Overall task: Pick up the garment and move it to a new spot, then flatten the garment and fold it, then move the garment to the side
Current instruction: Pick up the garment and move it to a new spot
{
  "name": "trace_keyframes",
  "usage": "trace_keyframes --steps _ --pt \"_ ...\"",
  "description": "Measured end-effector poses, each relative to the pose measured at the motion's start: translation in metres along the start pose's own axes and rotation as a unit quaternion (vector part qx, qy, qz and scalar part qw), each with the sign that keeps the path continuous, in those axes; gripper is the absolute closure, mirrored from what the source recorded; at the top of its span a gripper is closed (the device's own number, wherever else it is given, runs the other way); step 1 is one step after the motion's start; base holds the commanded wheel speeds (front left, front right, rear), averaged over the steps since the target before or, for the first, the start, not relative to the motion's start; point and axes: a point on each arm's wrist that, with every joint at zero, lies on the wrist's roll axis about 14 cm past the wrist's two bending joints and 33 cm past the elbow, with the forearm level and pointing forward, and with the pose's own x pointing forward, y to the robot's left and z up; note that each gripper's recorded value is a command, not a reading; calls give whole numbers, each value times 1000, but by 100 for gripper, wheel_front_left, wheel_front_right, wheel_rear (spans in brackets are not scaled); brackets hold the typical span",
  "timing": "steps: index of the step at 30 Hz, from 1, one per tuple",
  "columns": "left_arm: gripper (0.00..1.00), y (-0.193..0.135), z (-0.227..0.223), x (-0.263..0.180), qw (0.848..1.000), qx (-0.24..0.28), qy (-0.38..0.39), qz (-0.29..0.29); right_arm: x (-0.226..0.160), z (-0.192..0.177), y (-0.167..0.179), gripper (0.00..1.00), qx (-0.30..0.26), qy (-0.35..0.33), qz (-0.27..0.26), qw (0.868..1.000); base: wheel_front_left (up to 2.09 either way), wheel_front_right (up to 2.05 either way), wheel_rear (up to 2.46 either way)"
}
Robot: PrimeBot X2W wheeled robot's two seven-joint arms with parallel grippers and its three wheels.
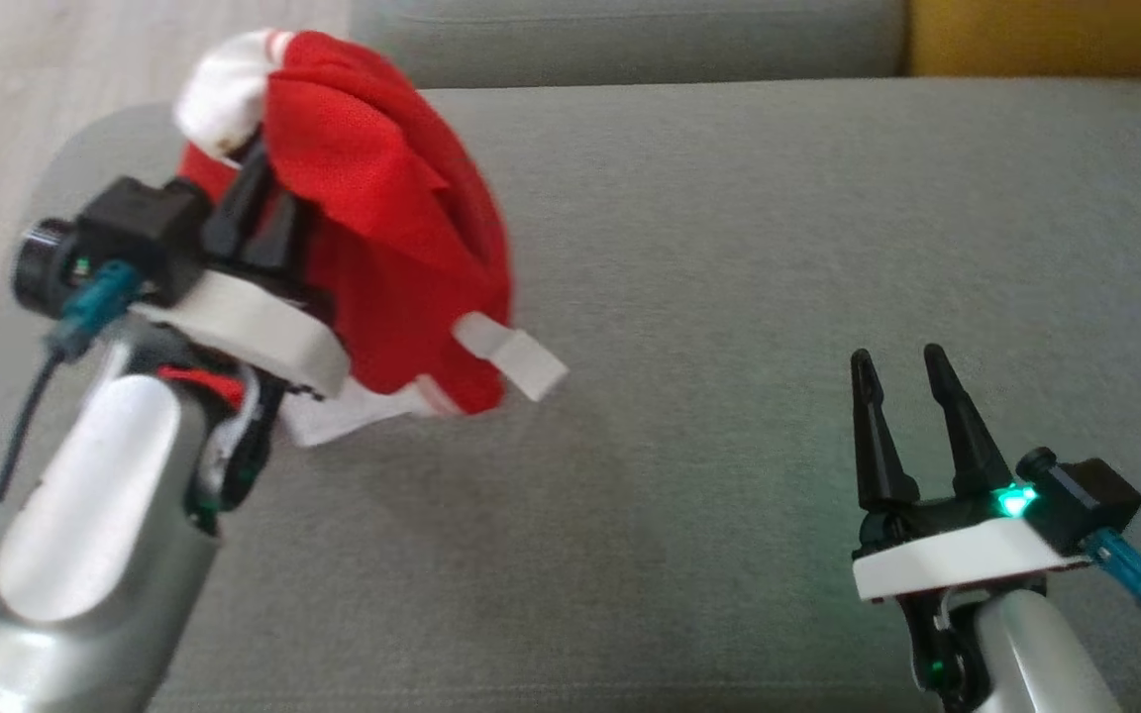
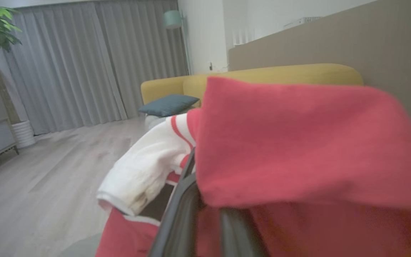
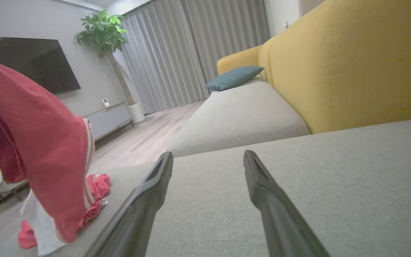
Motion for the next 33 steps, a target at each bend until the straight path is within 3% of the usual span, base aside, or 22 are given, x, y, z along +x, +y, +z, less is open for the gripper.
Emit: trace_keyframes --steps 9,15,16,17,21,26,29,33 --pt "100 -101 -51 39 989 -44 75 -120 -8 35 -35 0 -6 -51 -52 997 0 0 0" --pt "100 -171 -56 84 975 -74 72 -195 -17 53 -66 0 -5 -77 -99 992 0 0 0" --pt "82 -180 -58 91 974 -78 72 -202 -19 54 -71 0 -5 -78 -107 991 0 0 0" --pt "0 -189 -59 97 972 -84 70 -210 -22 56 -76 0 -4 -80 -115 990 0 0 0" --pt "0 -220 -78 113 962 -92 80 -244 -32 59 -99 0 -7 -82 -152 985 0 0 0" --pt "0 -233 -91 121 958 -109 79 -253 -38 54 -114 0 -13 -73 -177 981 0 0 0" --pt "0 -224 -95 121 961 -109 74 -242 -34 52 -114 0 -12 -71 -175 982 0 0 0" --pt "0 -188 -92 121 973 -95 55 -201 -23 46 -105 0 -13 -65 -156 986 0 0 0"
